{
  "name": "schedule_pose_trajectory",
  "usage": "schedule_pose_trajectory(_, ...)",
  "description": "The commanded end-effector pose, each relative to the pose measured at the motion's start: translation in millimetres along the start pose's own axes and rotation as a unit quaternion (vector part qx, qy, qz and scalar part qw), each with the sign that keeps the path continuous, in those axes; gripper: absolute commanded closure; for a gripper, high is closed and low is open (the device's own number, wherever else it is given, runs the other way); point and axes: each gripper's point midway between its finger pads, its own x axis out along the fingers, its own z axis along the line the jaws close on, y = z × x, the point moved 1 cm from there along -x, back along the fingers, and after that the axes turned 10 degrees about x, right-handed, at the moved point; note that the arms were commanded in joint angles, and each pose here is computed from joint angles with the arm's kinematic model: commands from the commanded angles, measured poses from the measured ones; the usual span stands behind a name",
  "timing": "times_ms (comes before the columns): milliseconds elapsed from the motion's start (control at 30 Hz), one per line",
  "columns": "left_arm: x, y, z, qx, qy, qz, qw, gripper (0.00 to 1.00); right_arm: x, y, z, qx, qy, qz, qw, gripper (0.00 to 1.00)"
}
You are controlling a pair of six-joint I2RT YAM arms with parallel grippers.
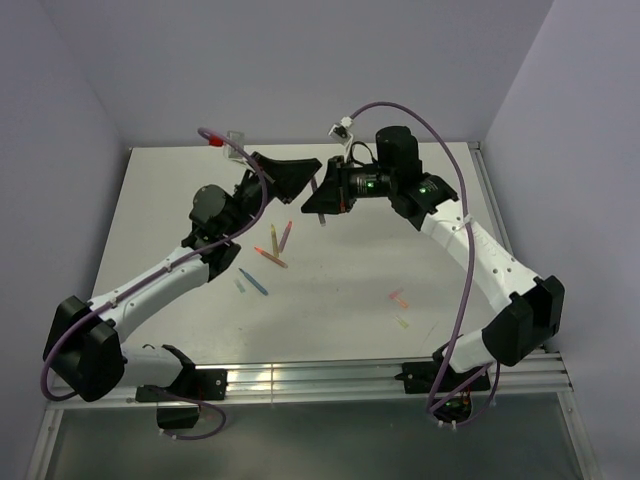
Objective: Insert the pens into the pen caps
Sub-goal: Press the pen cap onto the pen.
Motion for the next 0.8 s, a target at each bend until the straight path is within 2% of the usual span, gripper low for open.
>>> schedule_pose_trajectory(0,-41.0,96.8,-31.5,-0.082,0.084,0.236,0.965,1.00,-42.1,-118.5,44.0,-0.147,0.002,-0.241,0.959,1.00)
schedule_pose_trajectory(400,-12.5,58.5,-10.8,-0.062,0.051,0.201,0.976,1.00,-40.5,-98.3,39.4,-0.145,-0.006,-0.216,0.966,0.98)
schedule_pose_trajectory(767,10.8,37.6,-4.1,-0.027,0.049,0.175,0.983,1.00,-41.8,-83.1,33.5,-0.146,0.002,-0.200,0.969,0.75)
